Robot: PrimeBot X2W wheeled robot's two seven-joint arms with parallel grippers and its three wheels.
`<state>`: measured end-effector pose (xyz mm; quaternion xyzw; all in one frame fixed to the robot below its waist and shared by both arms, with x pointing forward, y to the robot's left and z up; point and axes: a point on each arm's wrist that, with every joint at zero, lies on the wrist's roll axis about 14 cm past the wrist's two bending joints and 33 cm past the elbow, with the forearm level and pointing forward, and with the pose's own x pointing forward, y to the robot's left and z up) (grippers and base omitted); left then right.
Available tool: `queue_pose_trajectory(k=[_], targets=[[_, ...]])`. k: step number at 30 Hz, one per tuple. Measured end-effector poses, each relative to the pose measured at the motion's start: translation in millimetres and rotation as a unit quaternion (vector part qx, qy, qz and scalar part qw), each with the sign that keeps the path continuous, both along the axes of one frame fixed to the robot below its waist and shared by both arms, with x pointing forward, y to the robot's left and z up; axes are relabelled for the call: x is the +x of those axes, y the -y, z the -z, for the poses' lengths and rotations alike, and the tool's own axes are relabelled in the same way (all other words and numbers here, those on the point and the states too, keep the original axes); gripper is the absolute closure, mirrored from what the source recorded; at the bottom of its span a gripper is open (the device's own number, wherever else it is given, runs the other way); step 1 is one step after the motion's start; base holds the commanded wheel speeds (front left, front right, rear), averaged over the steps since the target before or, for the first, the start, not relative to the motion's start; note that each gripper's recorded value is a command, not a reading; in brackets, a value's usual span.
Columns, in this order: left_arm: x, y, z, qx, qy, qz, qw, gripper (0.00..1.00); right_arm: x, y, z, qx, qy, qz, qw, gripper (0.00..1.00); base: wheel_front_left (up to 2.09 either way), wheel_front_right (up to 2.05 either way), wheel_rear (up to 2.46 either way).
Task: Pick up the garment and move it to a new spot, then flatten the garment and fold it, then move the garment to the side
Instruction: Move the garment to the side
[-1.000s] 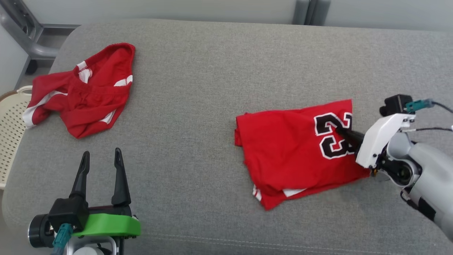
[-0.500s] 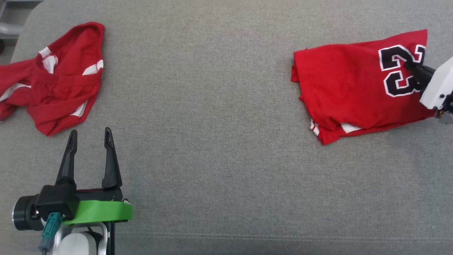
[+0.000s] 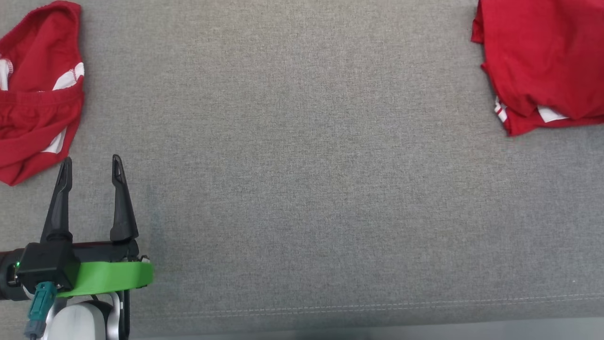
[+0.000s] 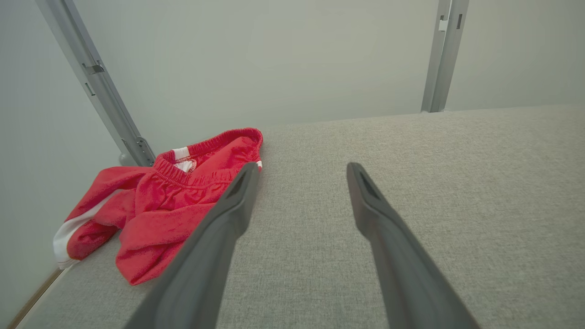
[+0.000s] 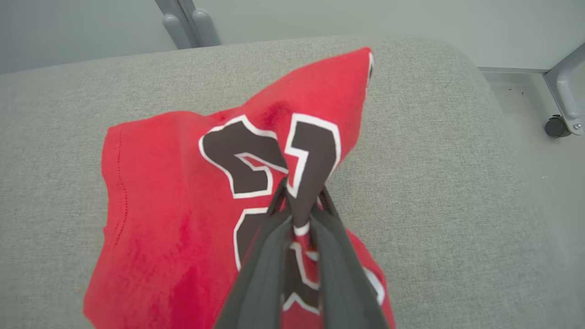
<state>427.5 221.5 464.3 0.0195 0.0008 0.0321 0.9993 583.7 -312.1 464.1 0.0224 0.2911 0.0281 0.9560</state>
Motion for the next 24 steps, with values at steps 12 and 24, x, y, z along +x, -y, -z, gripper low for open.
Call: queue_pose_trajectory(k=[12, 24], targets=[[6, -3, 14, 0.011, -0.015, 0.001, 1.000, 0.00, 23, 44, -21, -0.056, 0.023, 0.033, 0.998, 1.00, 0.00, 0.00, 0.00], [4, -5, 19, 0.011, -0.022, -0.004, 1.000, 0.00, 27, 51, -12, -0.074, 0.023, 0.038, 0.996, 0.32, 0.00, 0.00, 0.00]])
